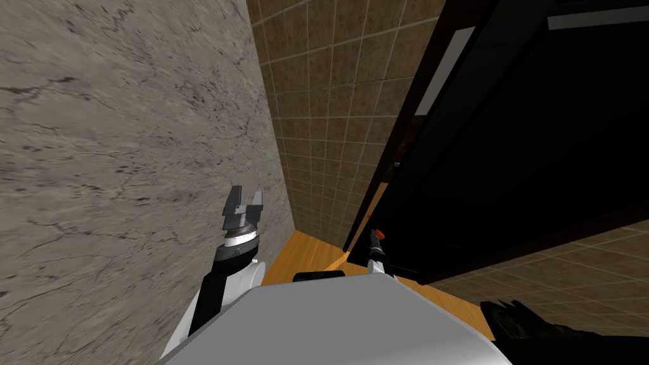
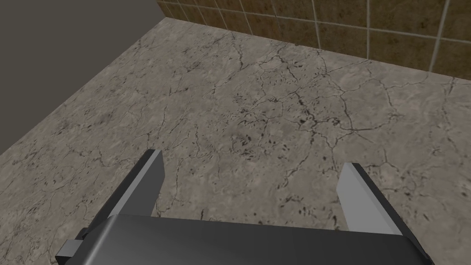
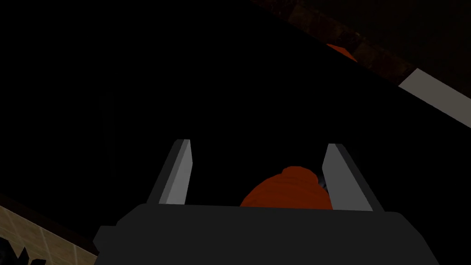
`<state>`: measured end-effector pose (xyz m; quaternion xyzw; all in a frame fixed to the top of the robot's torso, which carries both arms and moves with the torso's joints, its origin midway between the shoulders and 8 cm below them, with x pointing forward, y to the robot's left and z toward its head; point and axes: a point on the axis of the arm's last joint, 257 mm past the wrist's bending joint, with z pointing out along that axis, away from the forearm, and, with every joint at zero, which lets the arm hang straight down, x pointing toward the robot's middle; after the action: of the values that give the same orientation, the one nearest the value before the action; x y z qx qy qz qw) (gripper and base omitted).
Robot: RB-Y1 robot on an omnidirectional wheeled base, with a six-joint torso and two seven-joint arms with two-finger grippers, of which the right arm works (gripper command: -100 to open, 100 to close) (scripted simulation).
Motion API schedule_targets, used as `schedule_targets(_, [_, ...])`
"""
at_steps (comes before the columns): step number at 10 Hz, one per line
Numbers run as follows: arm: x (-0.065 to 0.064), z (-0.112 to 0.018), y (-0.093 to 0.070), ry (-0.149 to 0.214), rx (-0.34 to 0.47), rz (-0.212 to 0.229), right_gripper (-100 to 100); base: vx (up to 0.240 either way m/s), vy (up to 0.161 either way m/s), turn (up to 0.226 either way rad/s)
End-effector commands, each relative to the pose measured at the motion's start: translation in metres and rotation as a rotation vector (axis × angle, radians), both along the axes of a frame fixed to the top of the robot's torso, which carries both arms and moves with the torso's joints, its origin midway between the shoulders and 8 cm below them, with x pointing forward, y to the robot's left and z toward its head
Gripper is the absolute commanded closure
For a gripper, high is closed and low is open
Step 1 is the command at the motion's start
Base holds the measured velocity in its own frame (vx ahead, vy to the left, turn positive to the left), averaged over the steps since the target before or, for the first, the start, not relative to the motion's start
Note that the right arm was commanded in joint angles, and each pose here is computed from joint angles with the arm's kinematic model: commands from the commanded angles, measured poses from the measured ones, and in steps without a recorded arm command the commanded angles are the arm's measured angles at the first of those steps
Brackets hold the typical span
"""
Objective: Pull the door open
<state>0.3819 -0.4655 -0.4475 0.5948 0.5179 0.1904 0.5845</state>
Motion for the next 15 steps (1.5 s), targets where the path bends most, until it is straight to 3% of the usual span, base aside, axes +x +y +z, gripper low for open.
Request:
schedule_targets(1, [-0.0166, -0.002, -0.0224, -0.011, 0.024, -0.044, 100, -0.042, -0.006, 0.079])
schedule_targets(6, [-0.0168, 0.0007, -0.0236, -0.07, 0.097, -0.067, 100, -0.04, -0.017, 0.065])
schedule_targets(8, [-0.0172, 0.0035, -0.0247, -0.116, 0.148, -0.082, 100, -0.047, -0.008, 0.092])
schedule_targets(10, [-0.0172, 0.0035, -0.0247, -0.124, 0.16, -0.086, 100, -0.031, -0.023, 0.035])
schedule_targets(12, [-0.0175, 0.0063, -0.0259, -0.171, 0.213, -0.101, 100, -0.072, -0.028, 0.1])
schedule_targets(15, [-0.0175, 0.0063, -0.0259, -0.178, 0.224, -0.105, 100, -0.026, 0.002, 0.018])
